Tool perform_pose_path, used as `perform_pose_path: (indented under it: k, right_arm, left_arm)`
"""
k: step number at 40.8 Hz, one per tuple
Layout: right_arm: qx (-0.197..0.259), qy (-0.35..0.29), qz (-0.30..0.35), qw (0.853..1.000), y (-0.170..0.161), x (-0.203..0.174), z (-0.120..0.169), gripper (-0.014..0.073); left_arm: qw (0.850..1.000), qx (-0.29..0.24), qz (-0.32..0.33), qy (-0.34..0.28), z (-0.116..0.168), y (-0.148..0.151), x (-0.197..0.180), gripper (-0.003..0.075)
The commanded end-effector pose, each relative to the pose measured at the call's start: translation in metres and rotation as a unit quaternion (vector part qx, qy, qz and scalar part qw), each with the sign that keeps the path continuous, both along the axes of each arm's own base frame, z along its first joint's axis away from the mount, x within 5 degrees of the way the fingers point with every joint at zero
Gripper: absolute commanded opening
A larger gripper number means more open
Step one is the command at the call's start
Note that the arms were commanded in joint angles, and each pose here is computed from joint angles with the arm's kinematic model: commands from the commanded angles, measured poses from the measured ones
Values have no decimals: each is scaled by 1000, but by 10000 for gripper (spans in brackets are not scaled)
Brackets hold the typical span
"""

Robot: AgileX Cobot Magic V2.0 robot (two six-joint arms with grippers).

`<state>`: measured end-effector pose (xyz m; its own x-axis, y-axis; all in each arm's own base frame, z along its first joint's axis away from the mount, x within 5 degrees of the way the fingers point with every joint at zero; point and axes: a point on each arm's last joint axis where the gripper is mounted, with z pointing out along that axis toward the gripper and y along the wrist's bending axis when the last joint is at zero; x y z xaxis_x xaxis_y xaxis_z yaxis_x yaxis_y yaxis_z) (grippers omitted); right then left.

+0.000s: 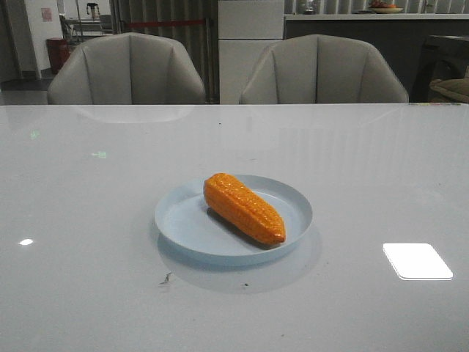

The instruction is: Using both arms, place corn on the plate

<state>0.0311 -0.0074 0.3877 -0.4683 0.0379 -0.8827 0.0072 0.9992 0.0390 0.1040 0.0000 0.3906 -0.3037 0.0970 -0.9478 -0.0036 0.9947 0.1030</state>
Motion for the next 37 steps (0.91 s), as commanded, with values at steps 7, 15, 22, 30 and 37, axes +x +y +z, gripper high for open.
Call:
perform_pose_path:
  k: [7, 15, 22, 30, 37]
  right_arm:
    - [-4, -57, -6, 998, -1, 2, 13, 572]
    - [-4, -57, -6, 998, -1, 2, 13, 572]
    - [-4, -57, -6, 998, -1, 2, 13, 572]
    - [-4, -57, -6, 998, -1, 2, 13, 572]
    - [-4, -57, -6, 998, -1, 2, 13, 572]
  left_arm:
    - [999, -4, -7, -48, 15, -1, 0, 435]
    - [999, -4, -7, -48, 15, -1, 0, 435]
    - [999, -4, -7, -48, 15, -1, 0, 435]
    - [999, -4, -7, -48, 15, -1, 0, 435]
    - [998, 18, 0, -52, 16, 1, 0, 435]
